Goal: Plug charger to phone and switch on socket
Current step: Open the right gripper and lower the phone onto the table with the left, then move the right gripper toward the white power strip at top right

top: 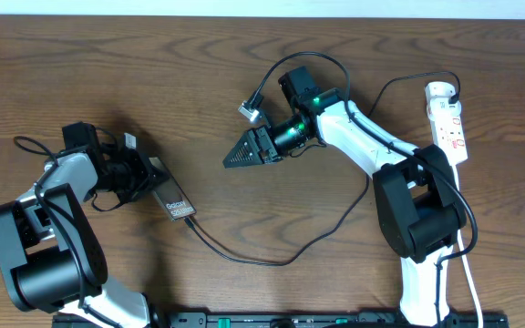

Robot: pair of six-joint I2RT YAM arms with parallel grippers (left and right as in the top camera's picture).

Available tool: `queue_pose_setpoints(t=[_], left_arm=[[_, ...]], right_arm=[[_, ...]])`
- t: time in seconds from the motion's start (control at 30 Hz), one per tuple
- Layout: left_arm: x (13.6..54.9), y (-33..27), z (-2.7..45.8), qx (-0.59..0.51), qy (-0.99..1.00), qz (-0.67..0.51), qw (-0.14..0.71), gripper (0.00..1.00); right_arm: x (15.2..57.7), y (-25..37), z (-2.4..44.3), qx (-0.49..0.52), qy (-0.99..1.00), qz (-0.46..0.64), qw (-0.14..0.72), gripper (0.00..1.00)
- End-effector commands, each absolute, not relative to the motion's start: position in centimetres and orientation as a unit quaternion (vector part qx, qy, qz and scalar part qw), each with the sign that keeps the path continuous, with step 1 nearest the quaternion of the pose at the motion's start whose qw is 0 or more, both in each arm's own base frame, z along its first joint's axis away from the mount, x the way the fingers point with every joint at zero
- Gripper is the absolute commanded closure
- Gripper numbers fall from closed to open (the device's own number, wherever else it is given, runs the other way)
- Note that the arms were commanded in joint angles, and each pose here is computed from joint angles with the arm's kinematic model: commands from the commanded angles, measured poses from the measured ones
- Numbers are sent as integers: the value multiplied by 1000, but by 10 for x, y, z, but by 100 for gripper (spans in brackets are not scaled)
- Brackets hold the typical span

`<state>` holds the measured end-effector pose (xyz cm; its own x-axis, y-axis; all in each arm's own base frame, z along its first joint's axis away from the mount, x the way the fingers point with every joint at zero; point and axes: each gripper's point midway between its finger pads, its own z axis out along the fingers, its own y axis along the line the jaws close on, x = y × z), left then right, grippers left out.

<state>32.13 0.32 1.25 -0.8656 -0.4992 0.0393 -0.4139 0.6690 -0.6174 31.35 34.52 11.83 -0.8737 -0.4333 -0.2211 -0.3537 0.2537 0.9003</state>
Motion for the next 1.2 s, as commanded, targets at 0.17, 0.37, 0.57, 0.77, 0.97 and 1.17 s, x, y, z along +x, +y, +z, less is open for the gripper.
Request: queue_pose_setpoints(t=[0.17,0.37,0.57,0.77,0.97,1.17], left_arm=[[314,5,7,-248,917,-307,60,83],[313,5,7,-249,917,-307,58,83],[311,4,7,-251,916,-308,52,65],[309,3,7,-252,916,-308,49,61],[309,3,7,-252,916,-308,49,60],[307,3,7,-254,916,-308,43,59]], right_arm=[[318,344,125,256,-786,-562,23,1],[317,344,125,256,-786,-562,24,1],[317,344,125,255,-787,-562,26,1],[316,343,125,255,-787,-562,27,1],[316,343,125,255,-787,-561,27,1],[316,343,124,254,-787,-561,28,1]])
